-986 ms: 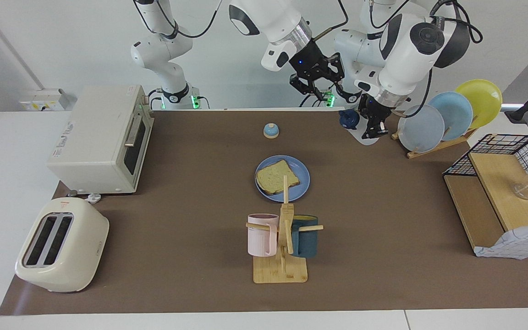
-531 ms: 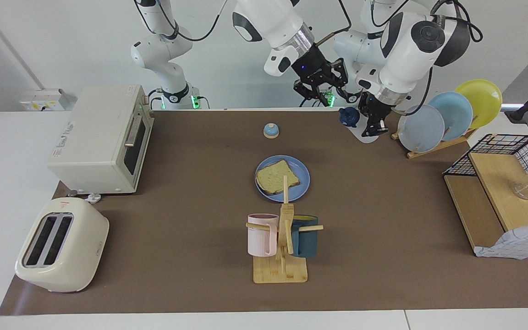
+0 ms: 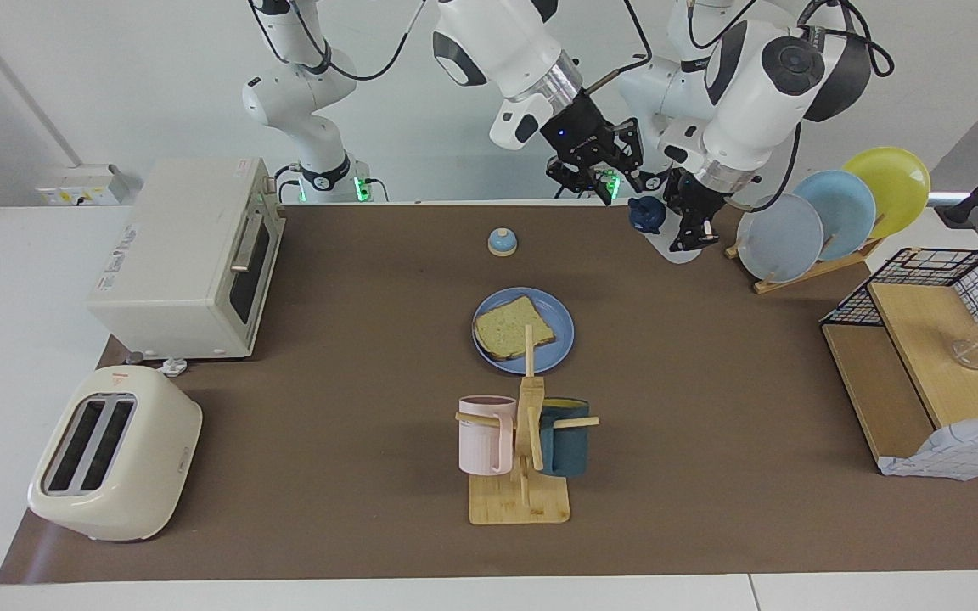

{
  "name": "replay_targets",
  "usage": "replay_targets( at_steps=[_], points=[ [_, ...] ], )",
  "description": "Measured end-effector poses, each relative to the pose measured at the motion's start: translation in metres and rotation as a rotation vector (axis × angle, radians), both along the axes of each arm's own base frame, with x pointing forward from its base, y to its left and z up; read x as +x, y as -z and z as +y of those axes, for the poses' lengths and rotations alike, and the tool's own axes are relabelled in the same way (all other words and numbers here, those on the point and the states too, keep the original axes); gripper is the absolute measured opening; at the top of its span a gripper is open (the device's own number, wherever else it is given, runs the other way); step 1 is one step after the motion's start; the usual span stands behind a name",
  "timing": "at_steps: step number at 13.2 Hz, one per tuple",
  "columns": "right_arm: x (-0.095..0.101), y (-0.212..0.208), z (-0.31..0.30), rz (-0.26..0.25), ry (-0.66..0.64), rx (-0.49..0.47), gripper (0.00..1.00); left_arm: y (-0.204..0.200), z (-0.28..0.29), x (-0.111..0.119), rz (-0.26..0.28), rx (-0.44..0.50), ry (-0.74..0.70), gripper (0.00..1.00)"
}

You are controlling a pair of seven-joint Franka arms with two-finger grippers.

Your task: Put bread on plate and add seasoning

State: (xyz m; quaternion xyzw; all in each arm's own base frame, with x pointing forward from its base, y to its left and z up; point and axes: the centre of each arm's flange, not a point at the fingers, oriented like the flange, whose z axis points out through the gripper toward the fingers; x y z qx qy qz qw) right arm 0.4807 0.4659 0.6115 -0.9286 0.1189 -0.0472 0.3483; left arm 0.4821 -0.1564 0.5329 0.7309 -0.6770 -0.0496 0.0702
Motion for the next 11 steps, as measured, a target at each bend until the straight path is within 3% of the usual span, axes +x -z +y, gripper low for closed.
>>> replay_targets(
  at_steps=[11],
  points=[
    [0.003, 0.012, 0.005, -0.002, 0.008, 0.001, 0.41, 0.003, 0.0, -0.001, 0.005, 0.002, 0.001, 0.47]
  ],
)
